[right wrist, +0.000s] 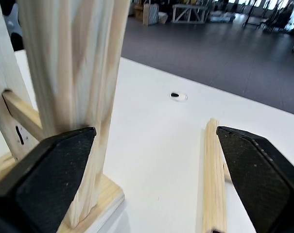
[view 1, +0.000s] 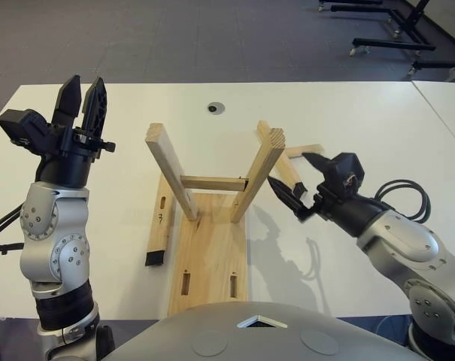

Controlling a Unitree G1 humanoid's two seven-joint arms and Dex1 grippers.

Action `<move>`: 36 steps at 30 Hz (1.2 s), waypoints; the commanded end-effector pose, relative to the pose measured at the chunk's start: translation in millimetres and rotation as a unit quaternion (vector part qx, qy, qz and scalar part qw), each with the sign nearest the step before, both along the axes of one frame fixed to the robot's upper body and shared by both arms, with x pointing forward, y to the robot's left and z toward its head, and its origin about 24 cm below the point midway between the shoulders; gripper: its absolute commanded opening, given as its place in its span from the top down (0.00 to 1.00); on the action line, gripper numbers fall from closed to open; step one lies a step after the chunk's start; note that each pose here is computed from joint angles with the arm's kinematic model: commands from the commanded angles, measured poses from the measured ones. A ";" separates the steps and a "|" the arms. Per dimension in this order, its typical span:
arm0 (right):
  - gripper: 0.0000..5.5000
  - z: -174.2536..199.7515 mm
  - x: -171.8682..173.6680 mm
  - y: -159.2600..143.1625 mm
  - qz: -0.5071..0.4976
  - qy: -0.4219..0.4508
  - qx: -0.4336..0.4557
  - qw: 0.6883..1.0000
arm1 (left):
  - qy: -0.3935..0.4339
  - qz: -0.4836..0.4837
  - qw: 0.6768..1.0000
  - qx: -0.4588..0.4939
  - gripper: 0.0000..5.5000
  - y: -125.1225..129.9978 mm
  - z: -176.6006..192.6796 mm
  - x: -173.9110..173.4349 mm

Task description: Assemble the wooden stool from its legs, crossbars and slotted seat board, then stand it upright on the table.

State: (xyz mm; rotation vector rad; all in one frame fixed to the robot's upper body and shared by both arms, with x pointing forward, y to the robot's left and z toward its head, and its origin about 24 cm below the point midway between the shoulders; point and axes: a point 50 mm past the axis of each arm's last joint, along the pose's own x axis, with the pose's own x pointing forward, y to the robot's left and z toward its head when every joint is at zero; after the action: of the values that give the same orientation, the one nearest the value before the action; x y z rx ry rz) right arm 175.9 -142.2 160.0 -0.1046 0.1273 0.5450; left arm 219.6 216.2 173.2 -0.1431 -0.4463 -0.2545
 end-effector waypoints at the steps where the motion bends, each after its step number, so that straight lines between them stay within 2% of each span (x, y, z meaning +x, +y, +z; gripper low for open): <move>1: 0.17 31.4 12.1 40.4 -0.015 -0.120 0.032 0.992 | -0.004 -0.031 1.000 0.003 0.63 -7.0 2.7 12.9; 2: 0.17 37.5 13.8 48.5 -0.025 -0.140 0.034 0.989 | -0.005 -0.039 0.999 0.004 0.63 -8.8 3.4 15.9; 3: 0.17 28.2 42.4 36.3 -0.049 -0.142 0.009 0.989 | -0.006 -0.045 0.999 0.004 0.63 -9.8 4.0 18.3; 5: 0.17 -0.5 85.4 -7.3 -0.102 -0.135 -0.036 0.985 | -0.006 -0.052 0.999 0.006 0.63 -9.7 4.8 20.8; 7: 0.17 -6.0 97.9 -33.5 -0.124 -0.146 -0.024 0.981 | -0.006 -0.055 0.998 0.008 0.63 -8.8 5.3 21.6; 10: 0.17 3.2 103.9 -43.4 -0.122 -0.175 0.028 0.977 | -0.005 -0.054 0.999 0.008 0.63 -7.5 4.9 21.4; 14: 0.17 16.6 109.3 -41.4 -0.114 -0.205 0.090 0.968 | -0.004 -0.050 0.999 0.009 0.63 -5.8 5.5 21.9; 18: 0.17 14.6 110.5 -38.5 -0.160 -0.215 0.049 0.962 | -0.007 -0.046 0.999 0.011 0.63 -4.3 7.6 22.0; 22: 0.17 9.3 110.5 -17.6 -0.211 -0.237 0.000 0.948 | -0.009 -0.044 0.999 0.011 0.63 -6.4 7.9 22.9; 25: 0.17 8.1 121.4 1.4 -0.213 -0.276 -0.035 0.937 | -0.012 -0.048 0.999 0.009 0.63 -9.6 8.8 25.4; 28: 0.17 15.0 128.9 0.3 -0.209 -0.306 -0.043 0.928 | -0.018 -0.040 0.999 0.010 0.63 -11.8 12.5 28.0; 32: 0.17 13.6 131.4 -20.3 -0.233 -0.304 -0.034 0.923 | -0.029 0.038 0.999 -0.018 0.63 -7.0 17.1 21.6; 34: 0.17 8.5 136.0 -22.7 -0.248 -0.282 0.004 0.927 | -0.015 0.087 0.996 -0.032 0.63 -5.7 9.3 20.4; 36: 0.17 0.3 137.0 -19.9 -0.254 -0.260 0.031 0.931 | -0.004 0.126 0.992 0.001 0.63 -11.6 1.4 25.6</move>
State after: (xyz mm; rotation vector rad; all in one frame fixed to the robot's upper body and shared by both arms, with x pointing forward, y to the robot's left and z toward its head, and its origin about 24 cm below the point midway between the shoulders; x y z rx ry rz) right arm 310.3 -166.5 163.5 -0.2063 -0.3879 -0.0160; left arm 241.0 210.2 183.2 -0.1425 -0.5007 -0.0556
